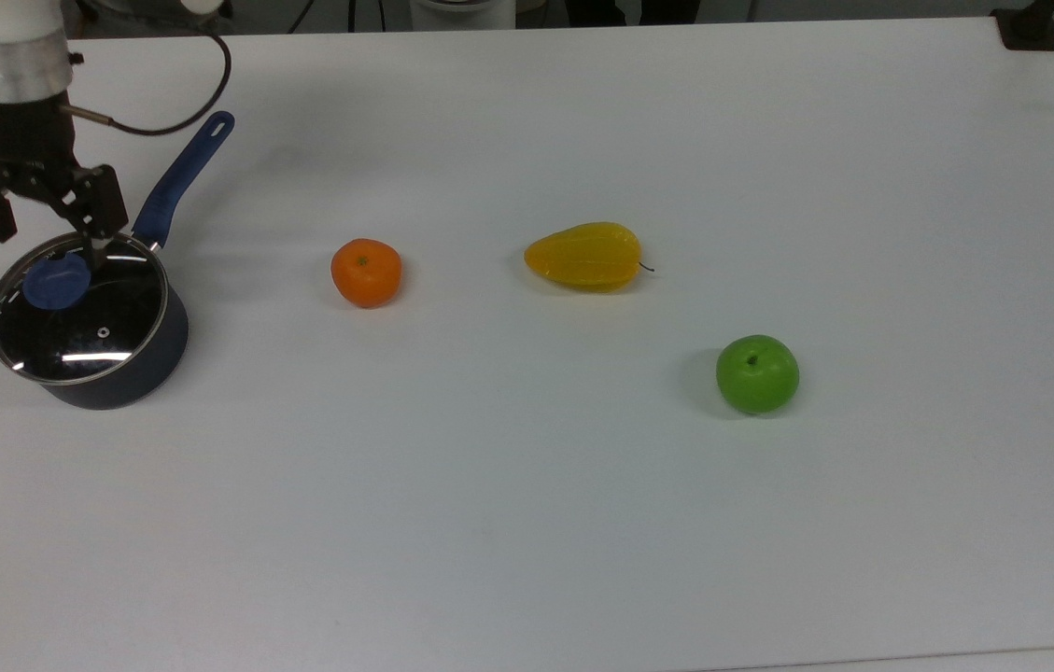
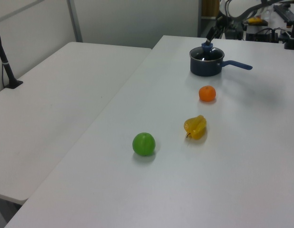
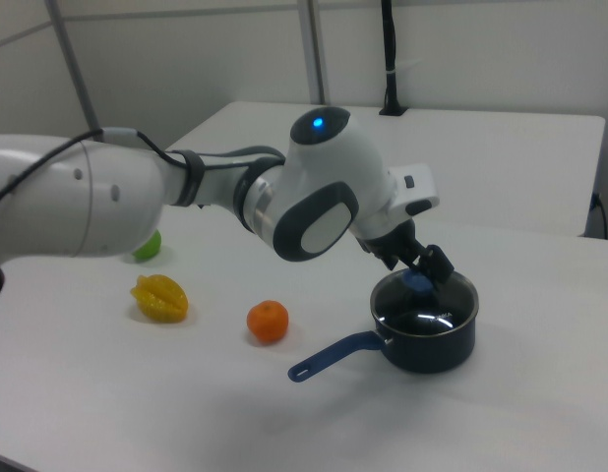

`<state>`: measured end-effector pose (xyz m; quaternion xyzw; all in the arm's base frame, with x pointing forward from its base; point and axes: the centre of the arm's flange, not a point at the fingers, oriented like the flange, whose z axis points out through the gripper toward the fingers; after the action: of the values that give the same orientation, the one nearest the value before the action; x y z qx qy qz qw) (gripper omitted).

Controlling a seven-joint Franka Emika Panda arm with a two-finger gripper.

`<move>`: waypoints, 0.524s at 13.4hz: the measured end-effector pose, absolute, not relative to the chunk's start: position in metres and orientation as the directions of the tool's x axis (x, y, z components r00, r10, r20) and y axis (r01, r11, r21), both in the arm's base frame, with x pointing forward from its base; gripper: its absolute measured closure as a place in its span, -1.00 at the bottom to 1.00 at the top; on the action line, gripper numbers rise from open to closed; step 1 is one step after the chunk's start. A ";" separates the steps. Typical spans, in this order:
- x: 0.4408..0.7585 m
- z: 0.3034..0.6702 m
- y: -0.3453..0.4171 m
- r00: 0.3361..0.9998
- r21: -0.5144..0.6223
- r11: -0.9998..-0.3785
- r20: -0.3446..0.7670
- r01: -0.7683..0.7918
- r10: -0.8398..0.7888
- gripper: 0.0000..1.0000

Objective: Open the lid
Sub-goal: 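Move the open gripper over the saucepan's blue lid knob, then lower the gripper and close it on the blue lid knob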

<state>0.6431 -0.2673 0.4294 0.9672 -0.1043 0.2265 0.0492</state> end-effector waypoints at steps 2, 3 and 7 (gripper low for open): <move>0.648 0.419 -0.266 0.867 0.051 -0.974 0.467 -0.223 -0.174 -1.00; 0.650 0.417 -0.266 0.865 0.052 -0.974 0.472 -0.222 -0.173 -1.00; 0.652 0.412 -0.267 0.851 0.047 -0.970 0.491 -0.237 -0.184 -1.00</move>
<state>0.6524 -0.2665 0.4125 0.9607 -0.1096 0.2496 0.0530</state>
